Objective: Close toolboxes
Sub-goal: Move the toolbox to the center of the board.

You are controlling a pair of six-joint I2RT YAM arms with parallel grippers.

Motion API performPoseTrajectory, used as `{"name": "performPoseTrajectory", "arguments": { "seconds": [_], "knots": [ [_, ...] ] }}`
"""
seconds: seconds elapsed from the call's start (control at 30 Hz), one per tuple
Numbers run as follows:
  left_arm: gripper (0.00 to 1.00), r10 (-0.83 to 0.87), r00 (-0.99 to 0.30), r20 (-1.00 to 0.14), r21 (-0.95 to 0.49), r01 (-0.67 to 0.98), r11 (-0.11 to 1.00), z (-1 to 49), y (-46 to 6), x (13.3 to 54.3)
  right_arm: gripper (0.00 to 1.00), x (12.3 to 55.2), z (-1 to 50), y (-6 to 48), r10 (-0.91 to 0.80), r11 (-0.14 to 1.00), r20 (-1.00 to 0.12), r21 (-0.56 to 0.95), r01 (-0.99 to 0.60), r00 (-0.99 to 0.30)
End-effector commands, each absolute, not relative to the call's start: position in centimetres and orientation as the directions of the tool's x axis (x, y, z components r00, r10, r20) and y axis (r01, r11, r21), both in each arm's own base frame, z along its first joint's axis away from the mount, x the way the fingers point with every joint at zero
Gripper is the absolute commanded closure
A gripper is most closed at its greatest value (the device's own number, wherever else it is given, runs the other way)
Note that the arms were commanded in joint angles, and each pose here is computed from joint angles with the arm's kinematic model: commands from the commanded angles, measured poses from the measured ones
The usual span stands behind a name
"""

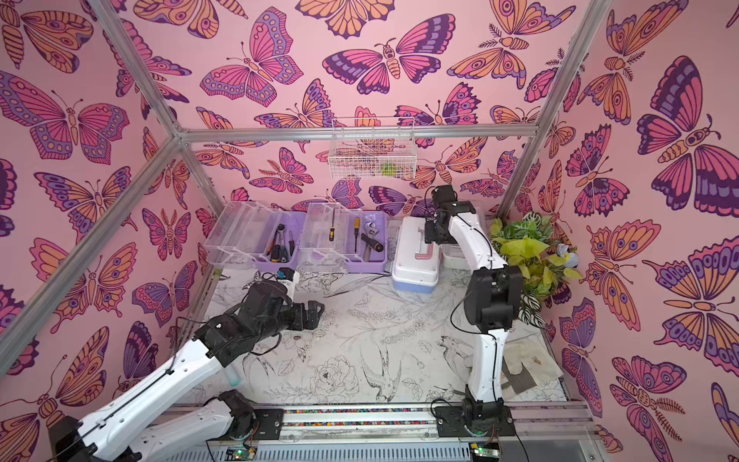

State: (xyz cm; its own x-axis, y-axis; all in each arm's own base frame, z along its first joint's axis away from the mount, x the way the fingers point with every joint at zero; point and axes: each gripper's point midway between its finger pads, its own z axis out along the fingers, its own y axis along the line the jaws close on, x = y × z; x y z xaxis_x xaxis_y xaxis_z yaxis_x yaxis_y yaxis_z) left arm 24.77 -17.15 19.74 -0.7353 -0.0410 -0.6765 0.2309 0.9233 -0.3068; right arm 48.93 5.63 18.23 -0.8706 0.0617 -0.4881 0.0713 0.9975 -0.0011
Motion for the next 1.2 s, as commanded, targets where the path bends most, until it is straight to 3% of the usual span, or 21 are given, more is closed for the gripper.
{"name": "performPoseTrajectory", "arguments": {
  "seconds": [0.0, 0.2, 0.47, 0.93, 1.17],
  "knots": [
    [0.01, -0.039, -0.728, -0.684, -0.288, 0.220, 0.932, 19.9, -16.9, 25.4, 0.30, 45.9, 21.0, 7.5, 0.086, 0.996, -0.529, 0.059, 0.064, -0.844],
    [0.01, -0.037, -0.732, -0.680, -0.298, 0.229, 0.927, 19.8, -17.2, 25.3, 0.21, 41.0, 17.2, 8.3, 0.088, 0.995, -0.414, 0.073, 0.063, -0.906],
    [0.01, -0.054, -0.724, -0.687, -0.304, 0.219, 0.927, 19.6, -16.7, 24.9, 0.20, 38.5, 12.6, 9.4, 0.086, 0.993, -0.339, 0.107, 0.052, -0.937],
    [0.01, -0.060, -0.715, -0.696, -0.308, 0.222, 0.925, 20.1, -16.5, 24.7, 0.29, 46.3, 11.4, 8.4, 0.014, 0.998, -0.444, -0.047, 0.039, -0.896],
    [0.01, -0.062, -0.713, -0.699, -0.309, 0.223, 0.924, 20.3, -16.5, 24.8, 0.29, 49.8, 11.1, 9.4, -0.051, 0.998, -0.478, -0.050, -0.030, -0.877]
  ]
}}
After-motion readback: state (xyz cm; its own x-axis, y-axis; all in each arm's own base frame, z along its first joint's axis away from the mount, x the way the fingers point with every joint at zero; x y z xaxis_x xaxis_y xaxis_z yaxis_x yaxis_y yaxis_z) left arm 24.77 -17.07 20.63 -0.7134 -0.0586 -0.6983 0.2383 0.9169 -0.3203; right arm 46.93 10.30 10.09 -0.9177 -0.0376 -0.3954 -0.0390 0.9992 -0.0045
